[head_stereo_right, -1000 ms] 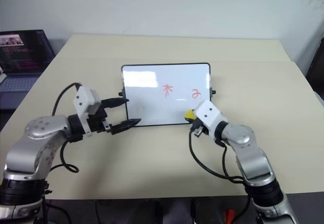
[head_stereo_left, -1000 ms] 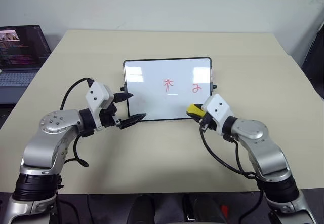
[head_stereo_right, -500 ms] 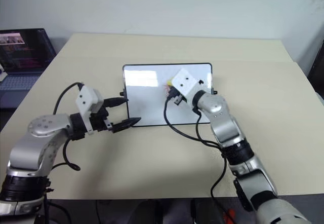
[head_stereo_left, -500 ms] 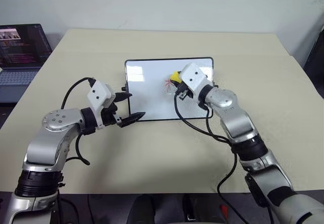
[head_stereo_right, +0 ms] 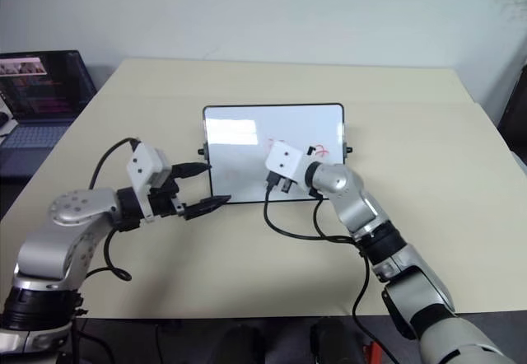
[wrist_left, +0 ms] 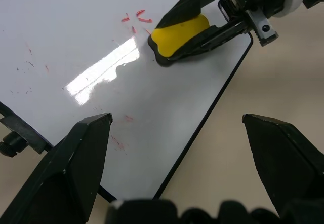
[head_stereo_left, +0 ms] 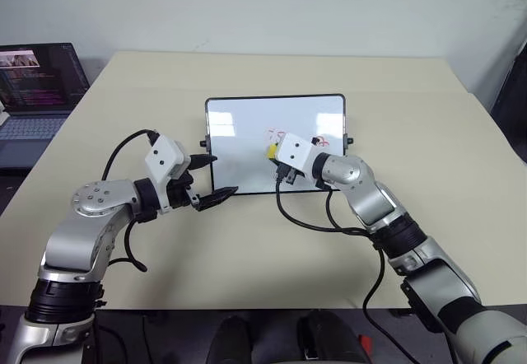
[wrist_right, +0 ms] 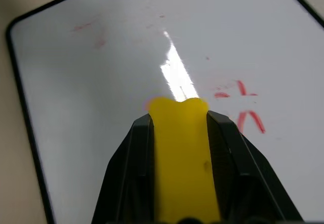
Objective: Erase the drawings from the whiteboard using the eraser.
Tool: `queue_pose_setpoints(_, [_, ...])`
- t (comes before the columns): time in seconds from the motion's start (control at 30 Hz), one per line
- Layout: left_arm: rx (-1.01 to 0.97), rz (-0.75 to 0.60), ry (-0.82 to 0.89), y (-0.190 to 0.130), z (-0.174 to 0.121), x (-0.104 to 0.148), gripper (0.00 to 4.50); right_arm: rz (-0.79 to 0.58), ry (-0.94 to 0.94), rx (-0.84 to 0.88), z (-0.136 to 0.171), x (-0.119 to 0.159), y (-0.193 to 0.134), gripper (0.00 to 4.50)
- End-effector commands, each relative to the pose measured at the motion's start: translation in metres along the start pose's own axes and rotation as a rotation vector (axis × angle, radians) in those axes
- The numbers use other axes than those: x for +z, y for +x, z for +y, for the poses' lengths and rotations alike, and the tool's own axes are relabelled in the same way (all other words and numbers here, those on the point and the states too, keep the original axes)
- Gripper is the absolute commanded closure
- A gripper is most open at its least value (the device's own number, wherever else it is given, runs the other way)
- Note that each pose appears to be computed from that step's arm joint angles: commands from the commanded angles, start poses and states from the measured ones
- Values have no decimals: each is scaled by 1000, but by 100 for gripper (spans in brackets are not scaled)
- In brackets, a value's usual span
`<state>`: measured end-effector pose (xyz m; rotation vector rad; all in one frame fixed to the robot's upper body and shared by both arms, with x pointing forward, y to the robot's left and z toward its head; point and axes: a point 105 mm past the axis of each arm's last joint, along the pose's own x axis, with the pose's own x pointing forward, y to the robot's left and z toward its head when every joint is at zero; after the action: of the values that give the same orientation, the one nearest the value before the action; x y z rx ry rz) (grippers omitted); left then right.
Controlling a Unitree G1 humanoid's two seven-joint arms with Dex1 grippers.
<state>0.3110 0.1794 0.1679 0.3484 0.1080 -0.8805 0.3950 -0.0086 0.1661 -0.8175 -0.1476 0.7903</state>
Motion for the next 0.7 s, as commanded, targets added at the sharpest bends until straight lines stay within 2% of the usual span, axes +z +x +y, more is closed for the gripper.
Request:
queue_pose_setpoints(0.03, [-7,-31,40,-2,-3,12,0,-29,-23,-167,-40,9,-3,340])
queue_pose_setpoints(0.13, [-11,-32,39,-2,-5,12,0,1,-20,-118,-33,1,0,340])
queue_pose_setpoints(0.23, [-7,-35,39,-3,-4,13,0,55,9,27,-7,-15,-3,340])
queue_pose_setpoints(0.33, [-6,-34,39,-3,-4,12,0,64,12,109,7,-17,-6,340])
queue_pose_setpoints(0.43, [-8,-33,36,-3,-5,12,0,41,-12,65,1,-10,-4,340])
queue_pose_setpoints(0.57, [-10,-36,36,-1,-5,13,0,-11,-50,-166,-44,6,-1,340])
queue_pose_setpoints(0.7, [-9,-34,35,-1,-5,12,0,20,-38,-146,-46,-2,-1,340])
